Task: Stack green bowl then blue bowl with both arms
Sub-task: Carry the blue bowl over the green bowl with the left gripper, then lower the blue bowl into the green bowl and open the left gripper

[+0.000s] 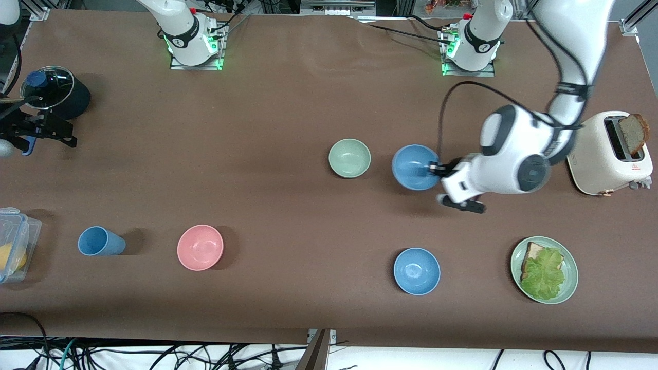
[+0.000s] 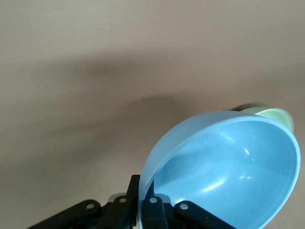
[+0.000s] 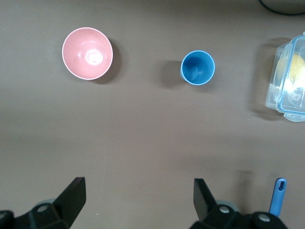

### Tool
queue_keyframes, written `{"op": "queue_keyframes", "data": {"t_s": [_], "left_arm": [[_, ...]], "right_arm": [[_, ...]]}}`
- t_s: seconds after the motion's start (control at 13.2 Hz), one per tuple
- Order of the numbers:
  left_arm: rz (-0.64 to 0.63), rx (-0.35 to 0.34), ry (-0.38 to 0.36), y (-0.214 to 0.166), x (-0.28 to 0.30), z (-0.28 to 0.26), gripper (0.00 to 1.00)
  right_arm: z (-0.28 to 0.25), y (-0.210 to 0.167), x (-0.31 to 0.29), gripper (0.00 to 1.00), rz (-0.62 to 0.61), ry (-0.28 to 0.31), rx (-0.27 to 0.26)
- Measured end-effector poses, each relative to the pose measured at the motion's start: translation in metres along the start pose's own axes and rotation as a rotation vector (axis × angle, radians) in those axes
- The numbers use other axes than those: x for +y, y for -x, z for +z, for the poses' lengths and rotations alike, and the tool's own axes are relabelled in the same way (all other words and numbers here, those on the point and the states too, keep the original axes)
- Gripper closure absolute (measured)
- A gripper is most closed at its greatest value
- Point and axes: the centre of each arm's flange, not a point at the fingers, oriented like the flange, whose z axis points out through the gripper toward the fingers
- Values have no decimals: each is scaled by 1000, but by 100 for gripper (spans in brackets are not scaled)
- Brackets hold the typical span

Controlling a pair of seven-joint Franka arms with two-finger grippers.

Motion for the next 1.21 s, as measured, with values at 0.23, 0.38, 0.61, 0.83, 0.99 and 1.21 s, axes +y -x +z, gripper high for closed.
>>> {"op": "queue_keyframes", "data": {"t_s": [0.23,0.38,0.61,0.83,0.99,1.21], "left_arm": [[-67,36,0,-9,44,48,94],[-97,35,50,-11,63,66,94],[-133,21,90,-6,86,76,94],[-134,0,79,1,99,86,94],[-139,-26,62,11,113,102,94],[-146,-42,50,18,120,112,94]], "right_arm": [[0,0,-1,0,-2,0,0],[0,0,-2,0,-3,0,0],[0,0,-2,0,-3,0,0],[0,0,-2,0,-3,1,0],[0,0,-1,0,-3,1,0],[0,0,-1,0,-3,3,0]]}}
